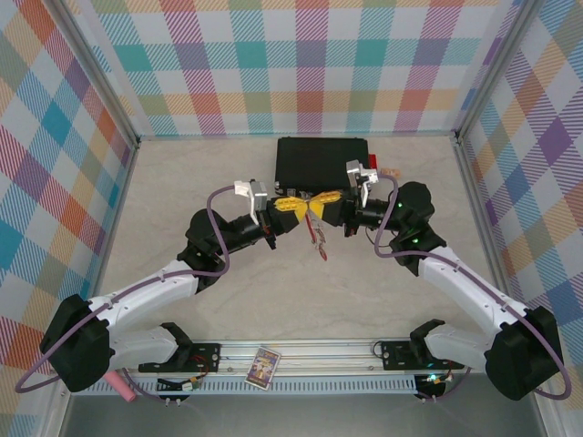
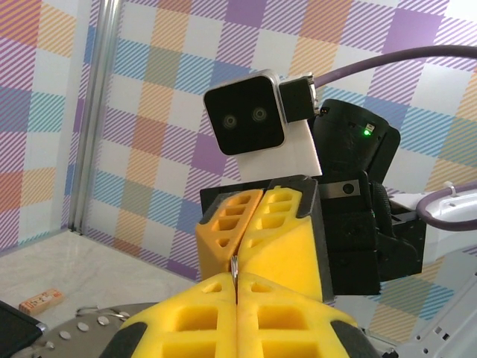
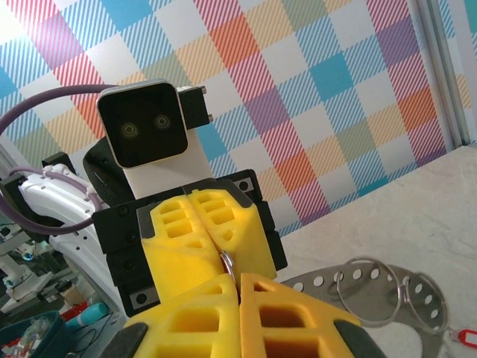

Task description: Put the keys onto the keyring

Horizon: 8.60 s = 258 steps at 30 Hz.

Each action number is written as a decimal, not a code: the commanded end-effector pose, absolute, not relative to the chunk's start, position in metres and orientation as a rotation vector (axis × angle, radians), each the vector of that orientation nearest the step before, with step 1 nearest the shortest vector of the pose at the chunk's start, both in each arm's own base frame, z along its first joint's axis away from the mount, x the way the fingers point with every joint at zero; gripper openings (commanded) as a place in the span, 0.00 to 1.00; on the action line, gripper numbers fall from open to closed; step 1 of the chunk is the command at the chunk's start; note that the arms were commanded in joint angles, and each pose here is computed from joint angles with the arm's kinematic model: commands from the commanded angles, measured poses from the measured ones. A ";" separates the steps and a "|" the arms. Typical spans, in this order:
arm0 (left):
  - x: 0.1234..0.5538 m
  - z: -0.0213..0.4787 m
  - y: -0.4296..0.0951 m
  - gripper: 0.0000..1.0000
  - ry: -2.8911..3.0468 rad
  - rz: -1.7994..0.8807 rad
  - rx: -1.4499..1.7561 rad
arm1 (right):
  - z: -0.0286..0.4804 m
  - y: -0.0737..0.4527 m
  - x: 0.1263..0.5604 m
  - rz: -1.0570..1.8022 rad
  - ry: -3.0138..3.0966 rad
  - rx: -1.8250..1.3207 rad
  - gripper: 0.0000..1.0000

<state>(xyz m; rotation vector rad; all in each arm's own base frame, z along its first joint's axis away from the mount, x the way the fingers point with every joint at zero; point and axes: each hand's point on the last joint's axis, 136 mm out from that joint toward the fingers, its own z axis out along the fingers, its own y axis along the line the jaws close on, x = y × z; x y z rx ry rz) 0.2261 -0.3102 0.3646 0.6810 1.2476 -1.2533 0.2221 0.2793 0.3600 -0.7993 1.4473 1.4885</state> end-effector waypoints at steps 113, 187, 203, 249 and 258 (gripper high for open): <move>0.213 0.291 -0.321 0.10 1.733 -1.146 1.205 | 0.300 0.282 0.201 1.313 1.601 -1.130 0.00; 0.216 0.349 -0.305 0.00 1.433 -1.222 0.862 | 0.342 0.281 0.221 1.447 1.446 -0.914 0.28; 0.216 0.351 -0.308 0.00 1.430 -1.245 0.862 | 0.337 0.284 0.216 1.487 1.453 -0.971 0.05; 0.222 0.341 -0.302 0.00 1.487 -1.181 0.848 | 0.323 0.275 0.237 1.327 1.552 -0.815 0.43; 0.237 0.347 -0.273 0.00 1.486 -1.001 0.686 | 0.262 0.258 0.293 1.084 1.819 -0.545 0.47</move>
